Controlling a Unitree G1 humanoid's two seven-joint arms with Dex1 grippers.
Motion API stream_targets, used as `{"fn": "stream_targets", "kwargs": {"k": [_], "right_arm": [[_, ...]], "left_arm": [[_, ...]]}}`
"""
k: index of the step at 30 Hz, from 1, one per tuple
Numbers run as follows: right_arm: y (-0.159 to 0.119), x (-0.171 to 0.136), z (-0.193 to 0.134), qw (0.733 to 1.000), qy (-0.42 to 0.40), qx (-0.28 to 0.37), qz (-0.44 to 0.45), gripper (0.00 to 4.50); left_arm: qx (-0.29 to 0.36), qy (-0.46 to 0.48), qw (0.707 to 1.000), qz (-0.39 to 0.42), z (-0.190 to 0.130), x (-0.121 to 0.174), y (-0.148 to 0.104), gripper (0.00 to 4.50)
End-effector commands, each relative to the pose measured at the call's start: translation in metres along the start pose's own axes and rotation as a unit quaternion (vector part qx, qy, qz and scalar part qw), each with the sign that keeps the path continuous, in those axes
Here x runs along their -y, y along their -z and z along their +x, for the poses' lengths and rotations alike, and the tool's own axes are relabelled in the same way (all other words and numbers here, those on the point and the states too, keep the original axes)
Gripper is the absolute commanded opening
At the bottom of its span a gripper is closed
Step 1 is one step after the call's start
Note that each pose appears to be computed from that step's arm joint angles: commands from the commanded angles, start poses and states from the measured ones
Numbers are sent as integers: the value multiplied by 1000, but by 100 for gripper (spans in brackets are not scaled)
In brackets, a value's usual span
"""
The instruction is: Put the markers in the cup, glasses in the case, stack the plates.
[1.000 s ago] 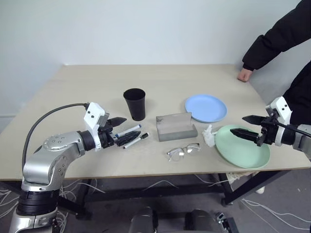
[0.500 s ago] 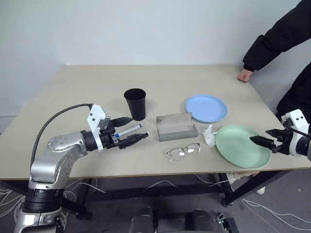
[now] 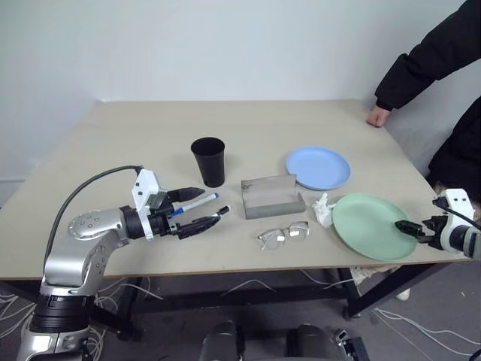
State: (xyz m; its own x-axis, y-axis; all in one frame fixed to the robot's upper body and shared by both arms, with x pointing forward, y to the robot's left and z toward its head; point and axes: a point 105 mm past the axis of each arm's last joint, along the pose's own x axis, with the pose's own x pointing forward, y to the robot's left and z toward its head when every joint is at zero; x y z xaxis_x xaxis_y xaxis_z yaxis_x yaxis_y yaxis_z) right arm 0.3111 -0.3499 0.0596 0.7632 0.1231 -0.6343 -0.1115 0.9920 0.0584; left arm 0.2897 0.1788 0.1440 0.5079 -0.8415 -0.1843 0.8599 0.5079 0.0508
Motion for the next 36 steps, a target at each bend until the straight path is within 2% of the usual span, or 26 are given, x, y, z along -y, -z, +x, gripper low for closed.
{"fn": "stream_targets", "kwargs": {"k": [1,4,15,16,23,28,31,36], "right_arm": [[-19,3,-1,999,10,30,-6,450],[-18,2,2,1000,8,30,-1,394],[-18,-2,7,999,-6,30,33,16],[-21,-3,7,998,-8,36,43,4],[-43,-13,7,989,-37,70,127,4],[-73,-17,0,966,-67,111,225,4],[-83,-20,-2,960,-72,121,240,4],[-111,-46,6,961,-82,141,223,4]], "left_arm": [[7,4,1000,24,-3,2,-12,447],[7,2,1000,23,-3,4,-11,450],[9,18,1000,5,-4,10,-10,450],[9,18,1000,5,-4,10,-10,450],[8,18,1000,2,-4,9,-10,450],[6,20,1000,-1,-3,9,-11,450],[6,20,1000,-2,-3,8,-11,450],[9,18,1000,-10,-3,7,-13,450]]}}
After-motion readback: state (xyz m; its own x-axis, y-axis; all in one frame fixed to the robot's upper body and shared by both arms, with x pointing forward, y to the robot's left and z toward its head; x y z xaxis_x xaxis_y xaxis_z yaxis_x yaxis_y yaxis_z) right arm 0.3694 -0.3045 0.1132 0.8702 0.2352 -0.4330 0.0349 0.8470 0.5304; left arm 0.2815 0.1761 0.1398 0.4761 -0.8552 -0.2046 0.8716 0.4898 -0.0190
